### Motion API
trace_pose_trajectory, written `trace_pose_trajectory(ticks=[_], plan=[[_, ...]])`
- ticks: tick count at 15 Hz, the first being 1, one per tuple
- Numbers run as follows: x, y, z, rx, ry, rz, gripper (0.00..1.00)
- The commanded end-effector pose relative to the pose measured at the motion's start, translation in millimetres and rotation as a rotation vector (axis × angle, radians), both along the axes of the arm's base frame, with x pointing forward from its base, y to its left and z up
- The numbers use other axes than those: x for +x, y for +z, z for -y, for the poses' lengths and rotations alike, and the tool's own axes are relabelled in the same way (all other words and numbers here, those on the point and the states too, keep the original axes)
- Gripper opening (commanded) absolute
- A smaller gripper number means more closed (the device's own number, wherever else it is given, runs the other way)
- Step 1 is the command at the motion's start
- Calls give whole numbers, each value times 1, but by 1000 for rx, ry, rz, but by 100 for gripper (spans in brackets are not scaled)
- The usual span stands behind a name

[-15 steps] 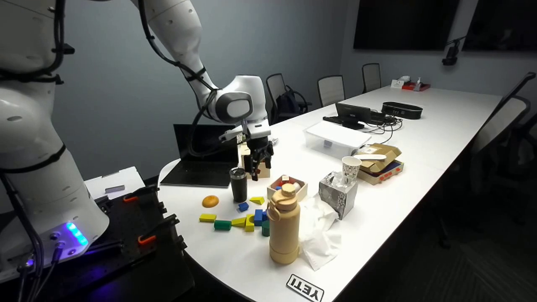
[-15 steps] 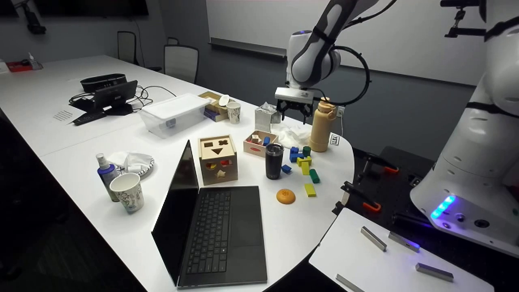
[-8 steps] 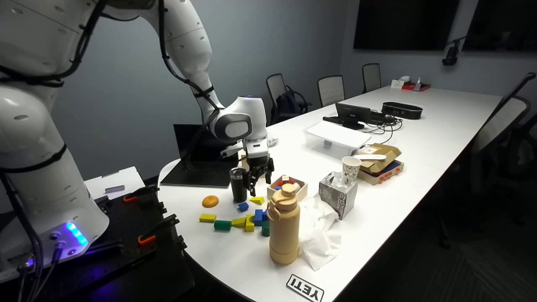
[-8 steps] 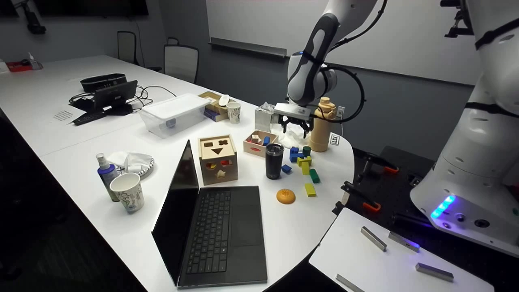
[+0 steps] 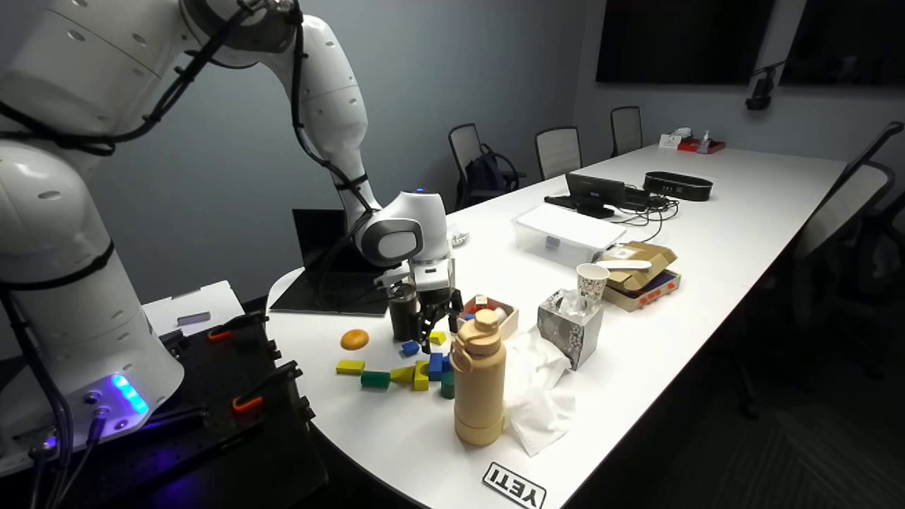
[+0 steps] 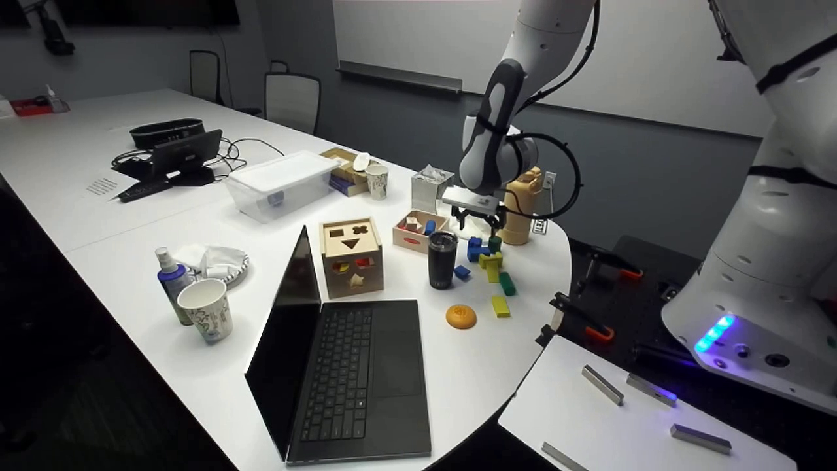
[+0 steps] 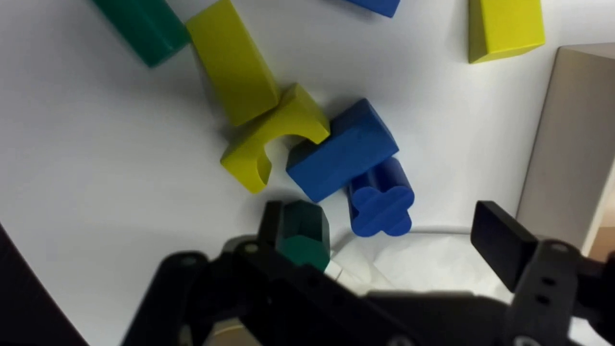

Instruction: Put the blue block in the wooden toy box.

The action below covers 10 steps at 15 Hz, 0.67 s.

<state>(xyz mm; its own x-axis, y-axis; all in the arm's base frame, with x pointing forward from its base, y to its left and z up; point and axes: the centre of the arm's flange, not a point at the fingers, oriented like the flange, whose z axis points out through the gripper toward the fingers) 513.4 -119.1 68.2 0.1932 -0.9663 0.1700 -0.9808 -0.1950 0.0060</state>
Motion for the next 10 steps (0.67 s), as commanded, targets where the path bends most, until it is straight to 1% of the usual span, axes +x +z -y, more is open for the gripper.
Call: trace_pose_trajectory(ticks=[1,10], plan=[[5,-14,1,-26,-30,29,100],[13,-37,16,-49,-54,26,100]])
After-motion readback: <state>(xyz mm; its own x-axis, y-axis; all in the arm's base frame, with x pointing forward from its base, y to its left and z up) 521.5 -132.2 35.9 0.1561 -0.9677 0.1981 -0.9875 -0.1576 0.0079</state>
